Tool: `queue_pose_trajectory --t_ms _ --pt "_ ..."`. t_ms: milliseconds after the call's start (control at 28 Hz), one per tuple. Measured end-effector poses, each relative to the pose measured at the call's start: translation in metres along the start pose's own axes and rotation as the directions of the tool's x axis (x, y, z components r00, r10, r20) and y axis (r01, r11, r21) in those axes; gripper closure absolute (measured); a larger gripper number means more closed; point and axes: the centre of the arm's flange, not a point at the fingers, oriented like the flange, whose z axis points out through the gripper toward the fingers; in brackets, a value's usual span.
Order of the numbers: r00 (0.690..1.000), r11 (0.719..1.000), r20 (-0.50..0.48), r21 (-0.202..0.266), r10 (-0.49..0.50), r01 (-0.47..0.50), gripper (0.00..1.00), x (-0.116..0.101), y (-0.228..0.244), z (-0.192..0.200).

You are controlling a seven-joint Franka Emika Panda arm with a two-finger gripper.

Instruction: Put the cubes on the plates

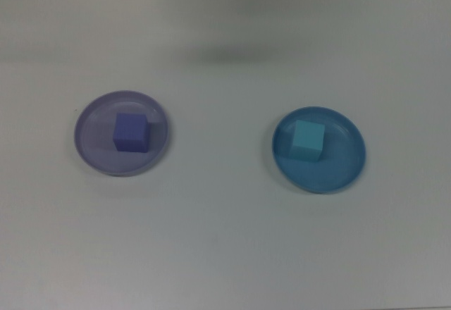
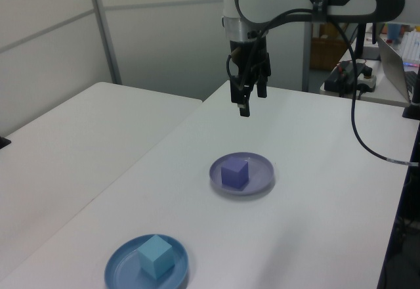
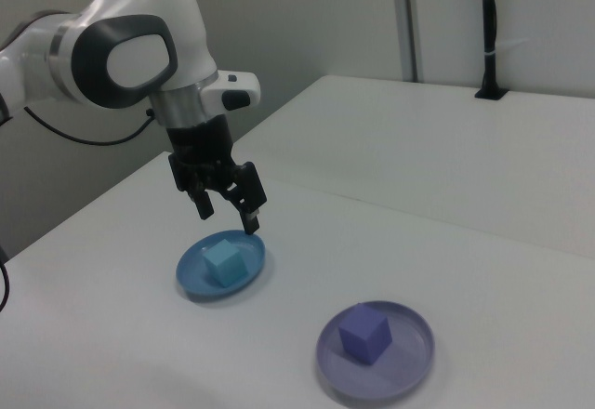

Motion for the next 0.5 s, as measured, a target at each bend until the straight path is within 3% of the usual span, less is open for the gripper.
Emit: queue_pose_trajectory --t_ms 500 --pt "1.0 1.0 0.007 0.002 0.005 -0.005 0.0 0.0024 0.0087 0.0045"
